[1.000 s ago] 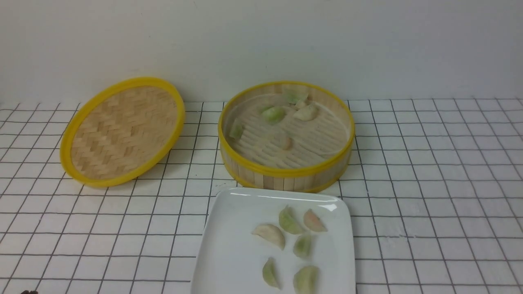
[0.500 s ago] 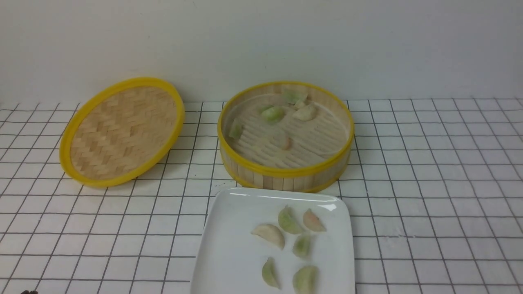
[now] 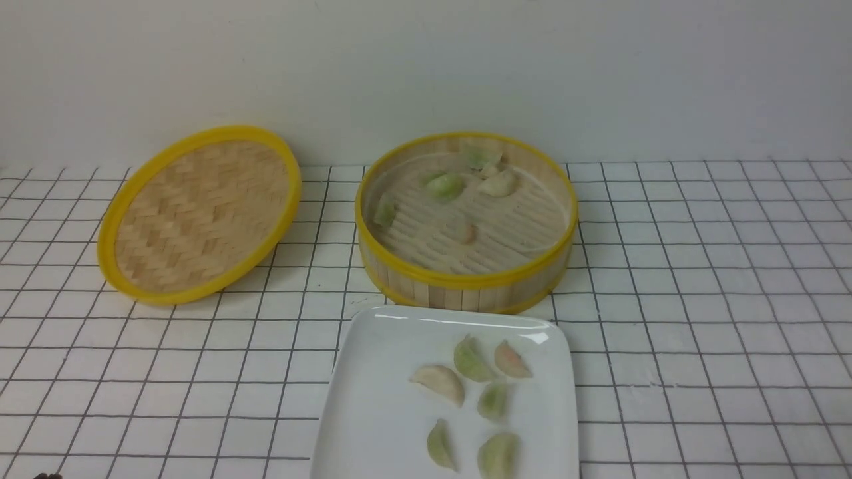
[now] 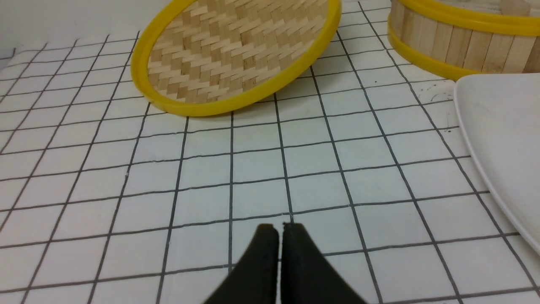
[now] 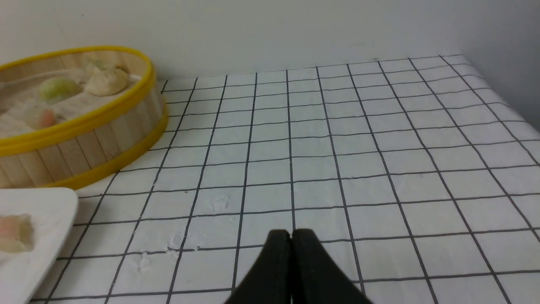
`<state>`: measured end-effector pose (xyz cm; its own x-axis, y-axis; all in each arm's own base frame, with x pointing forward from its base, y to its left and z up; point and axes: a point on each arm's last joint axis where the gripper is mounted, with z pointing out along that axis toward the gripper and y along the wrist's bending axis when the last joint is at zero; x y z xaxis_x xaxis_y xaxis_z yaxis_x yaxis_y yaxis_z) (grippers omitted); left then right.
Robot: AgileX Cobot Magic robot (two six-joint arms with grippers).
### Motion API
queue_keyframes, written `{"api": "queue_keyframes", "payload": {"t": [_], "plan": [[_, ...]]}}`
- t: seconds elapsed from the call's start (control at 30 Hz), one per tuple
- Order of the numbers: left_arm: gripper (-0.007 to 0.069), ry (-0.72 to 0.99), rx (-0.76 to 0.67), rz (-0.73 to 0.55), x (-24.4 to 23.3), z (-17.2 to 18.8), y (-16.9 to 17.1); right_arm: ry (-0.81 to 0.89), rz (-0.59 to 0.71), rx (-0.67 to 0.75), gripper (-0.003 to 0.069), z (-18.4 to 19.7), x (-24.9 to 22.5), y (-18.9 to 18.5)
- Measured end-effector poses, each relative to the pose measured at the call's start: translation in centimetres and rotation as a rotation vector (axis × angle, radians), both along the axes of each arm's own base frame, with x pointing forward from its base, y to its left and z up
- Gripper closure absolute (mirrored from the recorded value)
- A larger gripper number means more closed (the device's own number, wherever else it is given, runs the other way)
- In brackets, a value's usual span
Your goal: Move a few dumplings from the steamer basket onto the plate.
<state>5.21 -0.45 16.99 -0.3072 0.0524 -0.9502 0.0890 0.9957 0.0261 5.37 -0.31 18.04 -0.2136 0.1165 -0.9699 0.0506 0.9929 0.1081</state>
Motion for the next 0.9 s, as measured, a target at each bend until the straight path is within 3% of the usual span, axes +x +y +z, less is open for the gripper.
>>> {"api": "queue_keyframes", "payload": {"t": [0.9], "plan": [[0.0631,0.0,0.003,-0.001,0.0,0.0,0.0,0.0,-0.002,0.008,0.0673,0.0,0.0,0.0]]}}
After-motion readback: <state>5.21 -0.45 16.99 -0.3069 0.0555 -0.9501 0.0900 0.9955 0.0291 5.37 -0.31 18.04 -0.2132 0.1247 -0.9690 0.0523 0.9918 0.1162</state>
